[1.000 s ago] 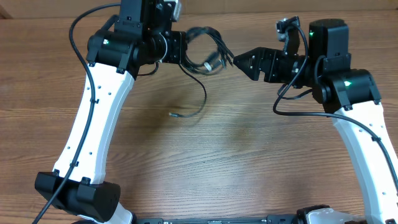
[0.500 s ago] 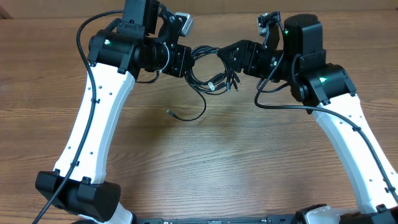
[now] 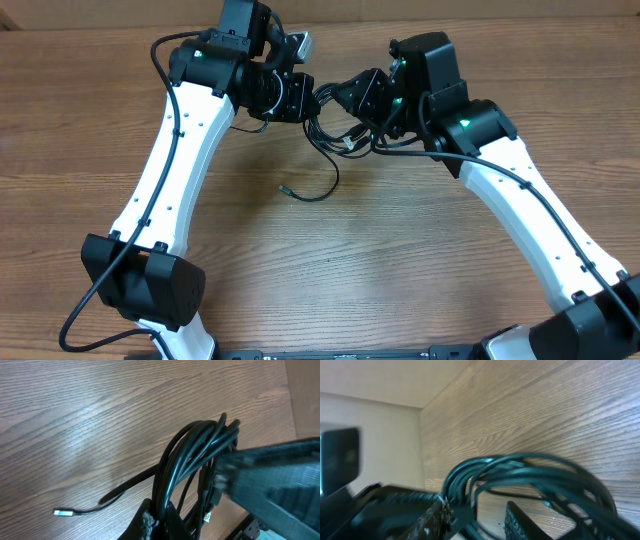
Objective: Untangle cables
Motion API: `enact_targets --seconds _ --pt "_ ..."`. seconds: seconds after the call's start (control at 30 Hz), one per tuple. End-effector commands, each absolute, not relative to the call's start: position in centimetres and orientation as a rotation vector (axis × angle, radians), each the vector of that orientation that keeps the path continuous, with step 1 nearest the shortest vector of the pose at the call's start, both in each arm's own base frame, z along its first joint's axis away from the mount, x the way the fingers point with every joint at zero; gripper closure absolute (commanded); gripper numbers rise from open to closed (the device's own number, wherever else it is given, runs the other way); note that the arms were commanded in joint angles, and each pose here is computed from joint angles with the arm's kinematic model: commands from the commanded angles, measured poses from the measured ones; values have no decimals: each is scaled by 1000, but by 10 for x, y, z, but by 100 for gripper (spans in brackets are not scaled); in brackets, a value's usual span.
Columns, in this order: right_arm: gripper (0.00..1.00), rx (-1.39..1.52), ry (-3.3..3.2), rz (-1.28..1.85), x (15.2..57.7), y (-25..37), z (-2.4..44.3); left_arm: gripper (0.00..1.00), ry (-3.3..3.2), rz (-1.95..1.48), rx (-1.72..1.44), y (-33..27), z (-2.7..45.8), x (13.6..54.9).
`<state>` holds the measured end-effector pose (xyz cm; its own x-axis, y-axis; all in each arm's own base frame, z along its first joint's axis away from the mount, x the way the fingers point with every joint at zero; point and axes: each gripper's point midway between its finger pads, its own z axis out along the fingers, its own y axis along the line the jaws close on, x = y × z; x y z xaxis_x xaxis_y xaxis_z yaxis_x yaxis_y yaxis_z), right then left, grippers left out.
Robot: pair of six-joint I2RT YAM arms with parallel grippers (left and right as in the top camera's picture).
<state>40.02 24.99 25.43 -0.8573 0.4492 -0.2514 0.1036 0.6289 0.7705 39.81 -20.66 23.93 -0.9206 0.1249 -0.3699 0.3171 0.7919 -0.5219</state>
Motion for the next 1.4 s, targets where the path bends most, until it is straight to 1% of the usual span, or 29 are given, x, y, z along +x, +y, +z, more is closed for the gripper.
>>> enact_targets --seconds 0.0,0.1,0.13,0.27,0.5,0.67,1.13,1.37 --pt "65 461 2412 1123 405 253 259 96 2650 -927 342 -216 248 393" --pt "64 447 2406 1134 407 255 260 96 2645 -963 350 -219 250 391" --pt "63 444 2404 1135 406 256 260 96 2635 -999 360 -223 253 389" --pt "64 440 2418 1129 404 258 257 96 2580 -1147 406 -237 266 384" --pt "65 483 2434 1061 404 250 249 96 2583 -1176 366 -235 268 385" --pt "65 499 2429 1034 406 246 248 96 2554 -1260 373 -236 276 383" --pt "64 548 2463 965 404 235 237 96 2534 -1269 321 -218 279 393" --pt "64 560 2496 950 399 233 231 96 2412 -1385 447 -223 296 390"
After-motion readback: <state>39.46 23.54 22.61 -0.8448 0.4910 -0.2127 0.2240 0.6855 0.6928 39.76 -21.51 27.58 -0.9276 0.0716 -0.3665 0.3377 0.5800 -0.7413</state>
